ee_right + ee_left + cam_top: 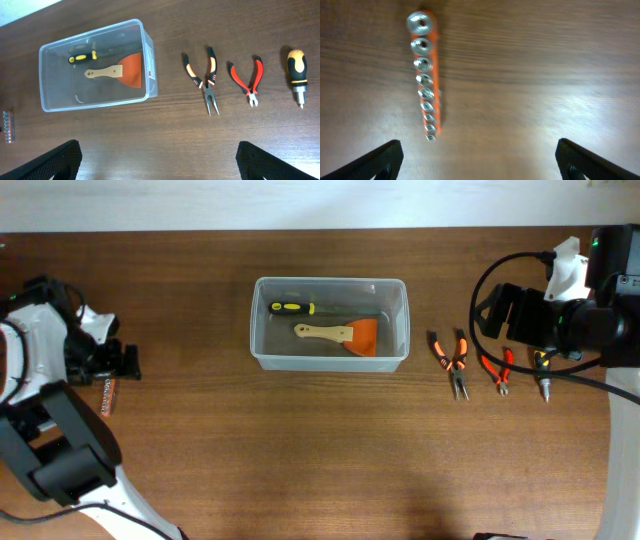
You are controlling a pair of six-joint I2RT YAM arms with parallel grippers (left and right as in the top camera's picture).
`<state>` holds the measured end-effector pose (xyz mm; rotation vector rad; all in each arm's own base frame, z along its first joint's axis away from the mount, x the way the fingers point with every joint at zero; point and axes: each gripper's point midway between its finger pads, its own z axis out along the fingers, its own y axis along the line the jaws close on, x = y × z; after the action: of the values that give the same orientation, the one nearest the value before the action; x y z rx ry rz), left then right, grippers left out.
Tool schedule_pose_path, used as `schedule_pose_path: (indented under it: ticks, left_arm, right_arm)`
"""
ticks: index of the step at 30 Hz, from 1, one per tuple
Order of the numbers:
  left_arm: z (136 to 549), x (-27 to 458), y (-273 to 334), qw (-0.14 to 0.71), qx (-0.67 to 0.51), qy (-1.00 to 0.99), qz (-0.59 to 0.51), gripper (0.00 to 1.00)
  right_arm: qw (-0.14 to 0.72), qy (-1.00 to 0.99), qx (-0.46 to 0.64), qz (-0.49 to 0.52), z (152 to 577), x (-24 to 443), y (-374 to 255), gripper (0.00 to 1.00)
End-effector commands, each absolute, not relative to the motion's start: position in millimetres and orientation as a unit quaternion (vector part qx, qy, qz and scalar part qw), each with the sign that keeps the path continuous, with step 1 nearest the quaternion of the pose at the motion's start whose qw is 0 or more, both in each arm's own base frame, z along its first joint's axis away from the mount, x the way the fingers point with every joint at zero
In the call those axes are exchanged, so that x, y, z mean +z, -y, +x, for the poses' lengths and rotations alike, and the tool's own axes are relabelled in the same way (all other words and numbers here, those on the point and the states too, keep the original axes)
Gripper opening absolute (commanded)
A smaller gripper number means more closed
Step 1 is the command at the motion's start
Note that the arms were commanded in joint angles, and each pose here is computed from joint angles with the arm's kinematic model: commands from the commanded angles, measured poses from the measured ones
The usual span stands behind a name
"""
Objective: Pack container
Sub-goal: 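Grasp the orange socket bit strip with the left gripper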
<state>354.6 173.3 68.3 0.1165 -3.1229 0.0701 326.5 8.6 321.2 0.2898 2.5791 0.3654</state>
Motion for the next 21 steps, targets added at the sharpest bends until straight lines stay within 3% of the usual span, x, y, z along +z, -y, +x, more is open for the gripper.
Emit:
schedule_pose_path:
  ticks: [1,10,15,18,21]
  left_arm:
    - [355,46,-187,0.012,0.033,0.998,0.061,0.99]
    - [370,2,-199,0.011,0.026,0.999,0.033,0.91]
    - [370,-8,-206,0.018,0.011,0.999,0.026,0.78]
    - [371,-10,-206,0.017,0.011,1.0,0.008,0.65]
    - [370,-11,-206,0.018,0.012,1.0,0.005,0.4]
  right_arm:
    - [0.26,-0.951,0.129,0.109,326,322,-6,0.99]
    - [0.258,-0.951,0.13,0.109,325,321,-6,0.99]
    - [0.256,-0.952,0.129,0.11,324,321,-6,0.99]
    - [0.256,-0.952,0.129,0.11,324,321,-6,0.99]
    - [0.256,-0.952,0.129,0.11,324,321,-6,0.99]
